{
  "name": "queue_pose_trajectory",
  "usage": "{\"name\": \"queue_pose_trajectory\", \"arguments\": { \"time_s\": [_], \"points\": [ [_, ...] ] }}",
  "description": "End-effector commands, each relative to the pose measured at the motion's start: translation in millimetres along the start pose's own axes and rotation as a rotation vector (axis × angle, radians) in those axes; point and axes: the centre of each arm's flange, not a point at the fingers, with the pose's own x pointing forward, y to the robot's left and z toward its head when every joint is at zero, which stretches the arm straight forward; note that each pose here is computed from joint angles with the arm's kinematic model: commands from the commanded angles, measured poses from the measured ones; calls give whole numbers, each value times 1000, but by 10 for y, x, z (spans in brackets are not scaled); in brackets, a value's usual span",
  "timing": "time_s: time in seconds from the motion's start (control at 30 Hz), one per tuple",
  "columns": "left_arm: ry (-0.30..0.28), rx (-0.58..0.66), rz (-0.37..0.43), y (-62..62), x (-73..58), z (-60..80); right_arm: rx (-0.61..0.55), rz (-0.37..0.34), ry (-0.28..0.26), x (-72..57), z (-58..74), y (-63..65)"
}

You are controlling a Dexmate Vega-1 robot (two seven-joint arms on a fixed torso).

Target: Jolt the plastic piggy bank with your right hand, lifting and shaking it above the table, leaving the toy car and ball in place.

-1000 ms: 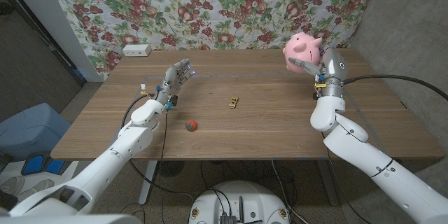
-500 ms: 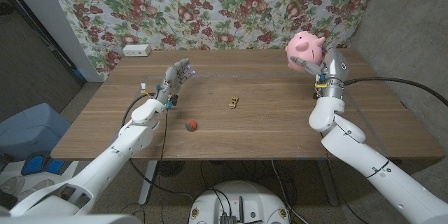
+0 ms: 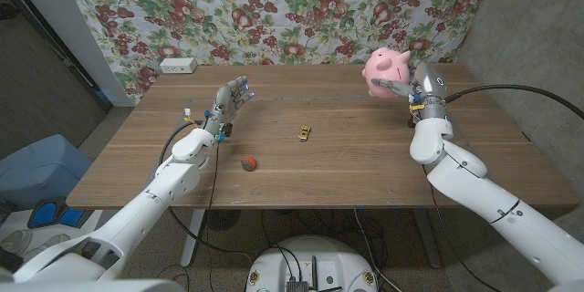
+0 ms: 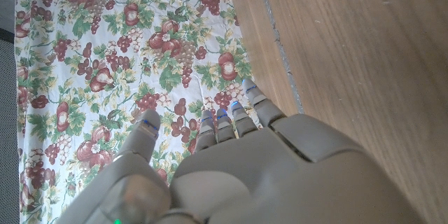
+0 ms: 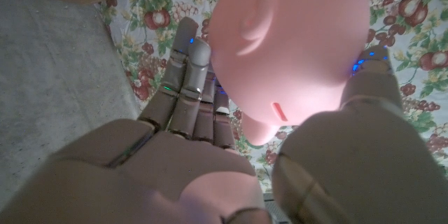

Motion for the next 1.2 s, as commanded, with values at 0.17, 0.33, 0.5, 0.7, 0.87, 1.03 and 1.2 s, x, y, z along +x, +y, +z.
{"name": "queue_pose_trajectory", "arguments": {
  "time_s": [0.17, 0.33, 0.5, 0.7, 0.87, 1.03, 1.2],
  "points": [
    [1, 2, -2, 3, 27, 5, -39, 280, -8, 157, 92, 129],
    [1, 3, -2, 7, 38, 11, -44, 295, 0, 169, 99, 143],
    [5, 1, -2, 9, 36, 2, -45, 297, 5, 171, 89, 169],
    [3, 2, -4, 7, 35, 7, -40, 274, -1, 164, 87, 161],
    [0, -55, -11, 23, 47, 20, -46, 265, -3, 190, 69, 98],
    [-22, -22, -8, 36, 68, 120, -35, 202, -14, 236, 39, -44],
    [-17, -32, -10, 16, 71, 141, -20, 148, -14, 256, 10, -51]
  ]
}}
